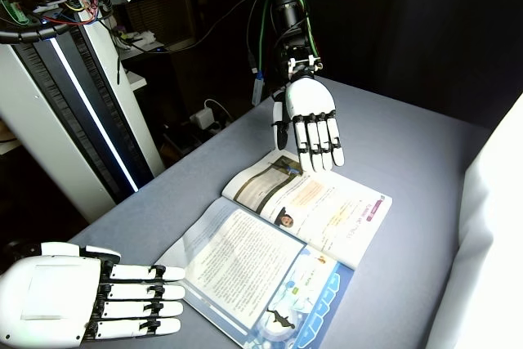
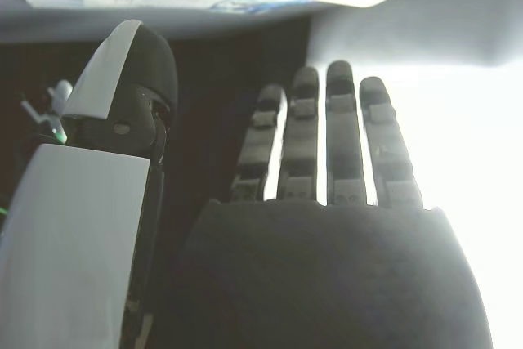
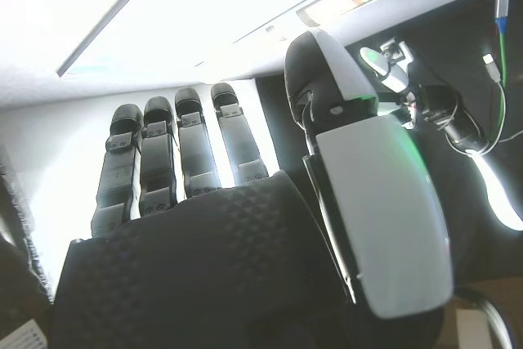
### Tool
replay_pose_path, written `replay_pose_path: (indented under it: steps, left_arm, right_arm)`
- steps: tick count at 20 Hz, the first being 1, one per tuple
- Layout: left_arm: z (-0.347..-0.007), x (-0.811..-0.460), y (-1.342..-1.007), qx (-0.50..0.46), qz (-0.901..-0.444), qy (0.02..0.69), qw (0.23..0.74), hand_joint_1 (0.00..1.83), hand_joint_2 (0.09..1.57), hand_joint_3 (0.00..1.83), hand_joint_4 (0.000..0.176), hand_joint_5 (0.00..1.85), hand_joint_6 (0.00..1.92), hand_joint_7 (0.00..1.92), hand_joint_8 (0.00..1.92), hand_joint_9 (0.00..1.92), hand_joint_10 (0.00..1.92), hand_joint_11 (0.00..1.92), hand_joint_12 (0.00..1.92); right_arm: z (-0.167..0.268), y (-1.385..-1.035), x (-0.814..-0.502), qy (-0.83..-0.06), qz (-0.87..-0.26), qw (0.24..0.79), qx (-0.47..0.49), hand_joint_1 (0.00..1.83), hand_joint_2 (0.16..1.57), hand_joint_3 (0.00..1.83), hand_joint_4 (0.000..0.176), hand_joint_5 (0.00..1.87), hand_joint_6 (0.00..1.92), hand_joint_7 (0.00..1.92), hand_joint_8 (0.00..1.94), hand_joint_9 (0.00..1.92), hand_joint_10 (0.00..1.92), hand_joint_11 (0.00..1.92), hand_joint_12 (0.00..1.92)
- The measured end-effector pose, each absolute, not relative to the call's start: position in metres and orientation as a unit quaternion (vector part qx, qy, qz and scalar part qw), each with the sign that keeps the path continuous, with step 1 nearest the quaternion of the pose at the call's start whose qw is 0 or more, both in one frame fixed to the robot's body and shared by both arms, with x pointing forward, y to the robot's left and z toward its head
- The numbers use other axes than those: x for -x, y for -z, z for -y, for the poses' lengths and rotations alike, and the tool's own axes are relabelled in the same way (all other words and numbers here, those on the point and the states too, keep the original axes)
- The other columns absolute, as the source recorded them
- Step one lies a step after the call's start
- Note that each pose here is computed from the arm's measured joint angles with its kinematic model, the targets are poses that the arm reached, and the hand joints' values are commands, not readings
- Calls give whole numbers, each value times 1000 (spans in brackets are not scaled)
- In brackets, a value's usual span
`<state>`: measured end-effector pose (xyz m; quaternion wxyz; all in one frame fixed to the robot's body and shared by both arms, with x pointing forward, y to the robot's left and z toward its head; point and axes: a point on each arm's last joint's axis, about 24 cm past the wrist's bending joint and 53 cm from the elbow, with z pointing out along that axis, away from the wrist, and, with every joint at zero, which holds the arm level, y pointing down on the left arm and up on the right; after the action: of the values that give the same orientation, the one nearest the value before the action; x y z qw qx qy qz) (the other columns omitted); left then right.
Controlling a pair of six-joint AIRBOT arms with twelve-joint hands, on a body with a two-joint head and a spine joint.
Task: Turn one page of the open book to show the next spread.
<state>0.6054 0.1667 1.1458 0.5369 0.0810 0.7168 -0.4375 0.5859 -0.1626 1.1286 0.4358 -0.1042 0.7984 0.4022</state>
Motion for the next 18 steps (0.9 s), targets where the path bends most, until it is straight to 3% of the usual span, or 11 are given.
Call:
replay_pose_path:
  steps: [4, 9, 10, 15, 16, 18]
  left_arm:
    - [-164, -604, -1145, -83, -717, 440, 535, 46, 1403, 8, 43, 0, 0, 0, 0, 0, 0, 0, 0]
    - [-168, -609, -1147, -70, -715, 439, 539, 114, 1399, 1, 38, 12, 5, 0, 0, 0, 0, 0, 0]
    - [-170, -610, -1147, -67, -714, 437, 542, 86, 1395, 0, 50, 8, 3, 0, 0, 0, 0, 0, 0]
    - [-178, -613, -1155, -57, -705, 434, 558, 85, 1396, 0, 27, 40, 9, 0, 0, 0, 0, 0, 0]
    - [-182, -614, -1158, -59, -702, 429, 565, 123, 1401, 1, 35, 48, 10, 0, 0, 0, 0, 0, 0]
    - [-188, -616, -1162, -49, -698, 427, 573, 213, 1395, 0, 28, 73, 12, 0, 0, 0, 0, 0, 0]
  right_arm:
    - [155, -1131, -586, -399, -793, 441, 128, 38, 1310, 35, 0, 29, 11, 0, 0, 0, 0, 0, 0]
    - [138, -1126, -586, -382, -798, 431, 178, 46, 1293, 8, 0, 8, 3, 0, 0, 0, 0, 0, 0]
    - [136, -1122, -587, -377, -801, 426, 185, 35, 1288, 4, 0, 18, 7, 0, 0, 0, 0, 0, 0]
    - [124, -1104, -588, -365, -813, 401, 212, 41, 1291, 3, 0, 78, 23, 0, 0, 0, 0, 0, 0]
    - [120, -1103, -588, -364, -813, 397, 219, 7, 1292, 4, 0, 59, 13, 0, 0, 0, 0, 0, 0]
    - [119, -1095, -588, -361, -819, 387, 223, 0, 1286, 0, 0, 50, 8, 0, 0, 0, 0, 0, 0]
